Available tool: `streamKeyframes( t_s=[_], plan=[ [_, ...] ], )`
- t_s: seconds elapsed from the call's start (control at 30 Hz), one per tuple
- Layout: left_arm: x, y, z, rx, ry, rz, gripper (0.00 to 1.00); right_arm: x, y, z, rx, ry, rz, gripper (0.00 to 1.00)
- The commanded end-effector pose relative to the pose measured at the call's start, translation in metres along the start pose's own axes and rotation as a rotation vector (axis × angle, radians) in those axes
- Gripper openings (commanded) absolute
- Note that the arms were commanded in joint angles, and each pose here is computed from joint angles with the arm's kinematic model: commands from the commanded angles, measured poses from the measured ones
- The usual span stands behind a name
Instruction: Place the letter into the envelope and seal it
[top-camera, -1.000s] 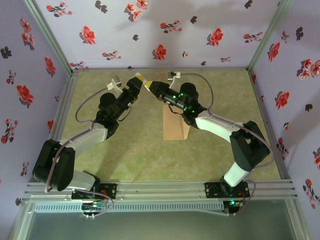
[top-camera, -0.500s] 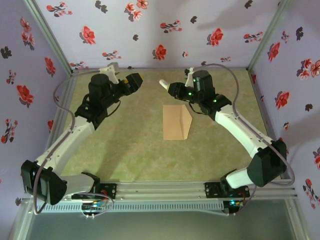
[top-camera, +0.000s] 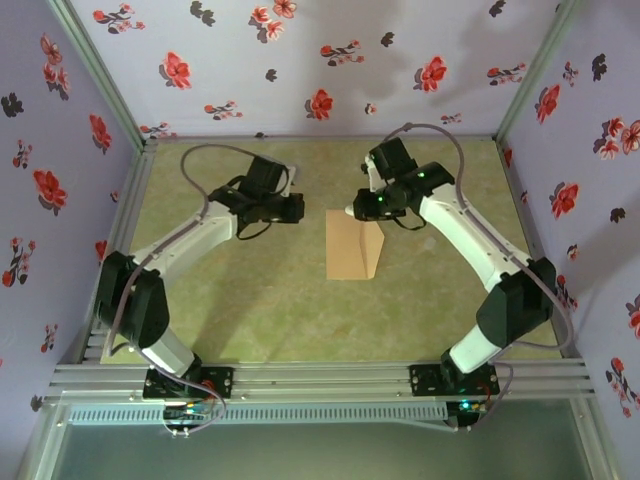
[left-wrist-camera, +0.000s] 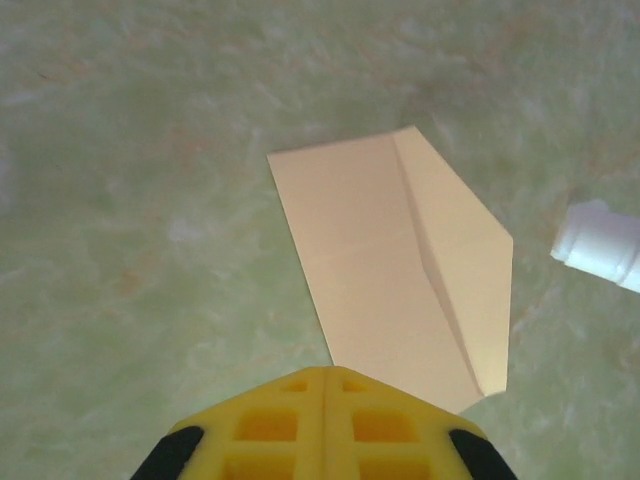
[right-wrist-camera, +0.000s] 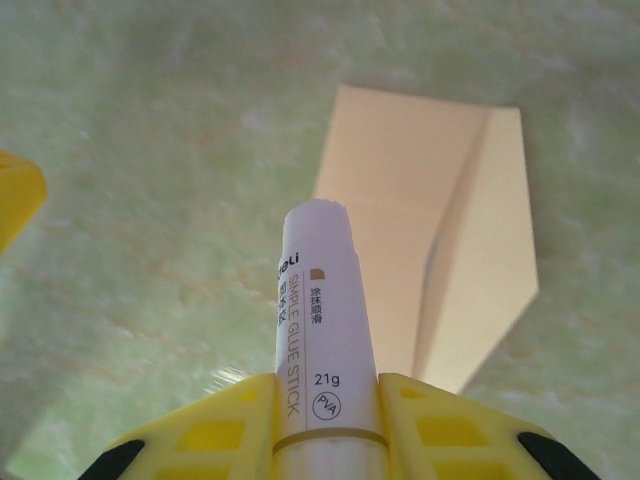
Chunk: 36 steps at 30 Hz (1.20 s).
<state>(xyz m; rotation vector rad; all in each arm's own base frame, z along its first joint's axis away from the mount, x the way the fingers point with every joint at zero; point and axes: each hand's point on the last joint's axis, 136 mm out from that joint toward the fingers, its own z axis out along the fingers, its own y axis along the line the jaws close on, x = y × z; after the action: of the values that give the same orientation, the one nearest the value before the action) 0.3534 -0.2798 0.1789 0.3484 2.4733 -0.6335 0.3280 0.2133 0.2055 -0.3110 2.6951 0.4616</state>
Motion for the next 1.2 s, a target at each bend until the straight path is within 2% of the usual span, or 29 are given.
streamKeyframes(
  t_s=[0.0, 0.2, 0.47, 0.93, 1.17],
  plan=[
    [0.009, -0.004, 0.019, -0.023, 0.005, 0.021, 0.0, 0.015, -0.024, 0.002, 0.151, 0.08, -0.057, 0.05],
    [0.034, -0.012, 0.061, -0.031, 0.066, -0.028, 0.0, 0.017, -0.024, 0.022, 0.208, 0.155, -0.097, 0.04],
    [0.06, -0.017, 0.098, -0.031, 0.067, -0.131, 0.0, 0.025, -0.021, 0.05, 0.208, 0.259, -0.11, 0.03],
    [0.094, -0.01, 0.126, -0.07, 0.081, -0.229, 0.0, 0.039, -0.024, 0.076, 0.219, 0.421, -0.1, 0.03],
    [0.108, -0.004, 0.136, -0.088, 0.109, -0.24, 0.0, 0.042, -0.021, 0.081, 0.206, 0.438, -0.1, 0.02]
  ],
)
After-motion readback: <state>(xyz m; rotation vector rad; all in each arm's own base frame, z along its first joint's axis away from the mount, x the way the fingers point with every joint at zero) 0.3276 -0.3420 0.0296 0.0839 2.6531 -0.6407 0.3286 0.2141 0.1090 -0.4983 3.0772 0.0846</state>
